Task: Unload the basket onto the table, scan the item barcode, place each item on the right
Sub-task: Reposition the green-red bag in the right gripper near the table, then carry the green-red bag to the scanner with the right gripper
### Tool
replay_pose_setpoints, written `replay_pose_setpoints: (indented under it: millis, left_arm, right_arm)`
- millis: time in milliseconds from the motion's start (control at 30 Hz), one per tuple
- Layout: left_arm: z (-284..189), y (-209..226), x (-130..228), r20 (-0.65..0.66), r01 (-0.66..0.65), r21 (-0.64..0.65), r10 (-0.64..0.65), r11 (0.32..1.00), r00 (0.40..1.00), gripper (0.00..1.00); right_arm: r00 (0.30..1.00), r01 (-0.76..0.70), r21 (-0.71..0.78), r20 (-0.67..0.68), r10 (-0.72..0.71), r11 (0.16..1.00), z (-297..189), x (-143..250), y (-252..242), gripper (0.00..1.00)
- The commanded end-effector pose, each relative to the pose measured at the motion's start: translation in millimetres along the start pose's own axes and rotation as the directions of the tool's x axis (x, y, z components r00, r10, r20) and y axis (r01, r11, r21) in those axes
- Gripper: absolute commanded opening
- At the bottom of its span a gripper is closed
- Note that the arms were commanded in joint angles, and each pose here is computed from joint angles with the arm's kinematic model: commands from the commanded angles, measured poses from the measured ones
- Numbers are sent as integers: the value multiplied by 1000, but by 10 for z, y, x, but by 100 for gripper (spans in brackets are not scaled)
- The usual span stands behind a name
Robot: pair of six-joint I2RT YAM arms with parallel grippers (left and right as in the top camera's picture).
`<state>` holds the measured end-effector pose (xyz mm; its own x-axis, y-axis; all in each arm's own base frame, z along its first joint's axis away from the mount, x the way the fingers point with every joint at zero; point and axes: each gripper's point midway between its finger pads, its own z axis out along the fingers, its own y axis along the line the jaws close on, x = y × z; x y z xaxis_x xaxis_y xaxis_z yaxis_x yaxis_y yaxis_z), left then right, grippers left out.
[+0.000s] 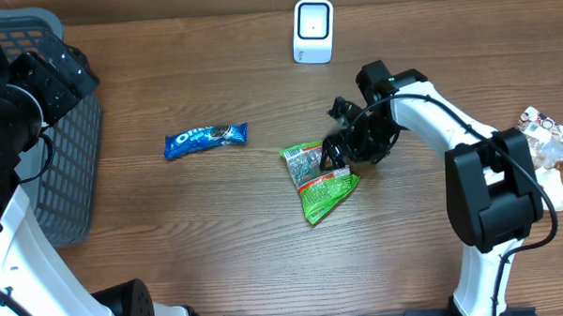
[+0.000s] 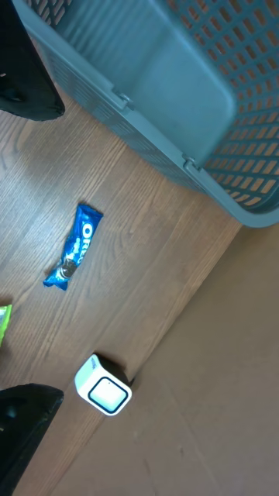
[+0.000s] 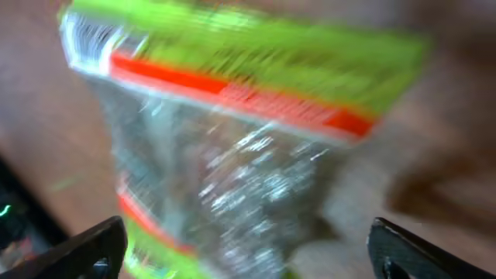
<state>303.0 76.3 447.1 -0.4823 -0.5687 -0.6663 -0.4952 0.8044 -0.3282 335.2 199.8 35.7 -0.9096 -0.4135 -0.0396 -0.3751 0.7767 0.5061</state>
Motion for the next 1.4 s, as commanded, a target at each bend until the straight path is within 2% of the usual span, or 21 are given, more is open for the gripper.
replay_pose_setpoints:
  millis: [0,200,333,400,500,633,667,767,833,1100,1200,1367]
  left_arm:
    - [-5,29,-15,7,-9,-11,9,1000,1000,100]
    - [-5,29,-15,7,-9,-11,9,1000,1000,100]
    - [-5,29,-15,7,-9,-11,9,1000,1000,100]
    - [-5,29,-15,7,-9,-11,9,1000,1000,100]
    - [-5,29,-15,7,-9,-11,9,1000,1000,100]
    - [-5,29,-15,7,-9,-11,9,1000,1000,100]
    - [-5,29,-15,7,-9,-11,9,1000,1000,100]
    - [-5,29,-15,7,-9,-11,9,1000,1000,100]
    - [-5,29,-15,7,-9,-11,9,1000,1000,100]
    - [-5,29,-15,7,-9,-11,9,1000,1000,100]
    - [-5,29,-15,7,-9,-11,9,1000,1000,100]
    - [-5,29,-15,7,-9,-11,9,1000,1000,100]
  right_arm:
    - [1000,2,67,29,-4,998,4,-91,-127,100]
    - [998,58,67,24,-59,996,150,-132,40,100]
    - [1000,28,63,-8,-28,998,359,-22,93,100]
    - [999,-15,63,-32,17,998,546,134,66,95]
    - [996,-60,68,-66,64,996,655,311,0,80]
    - [989,-114,72,-82,120,991,662,407,-78,53]
    - [988,-126,67,-76,131,990,649,396,-92,40]
    - [989,-140,17,-50,140,990,600,317,-76,14]
    - [989,-144,-12,-32,144,990,552,252,-59,4]
    - [991,-72,-76,109,80,995,-94,-230,170,4]
    - [980,10,-52,199,1,999,-462,-436,341,4]
    - [915,99,76,385,-120,992,-1185,-765,578,4]
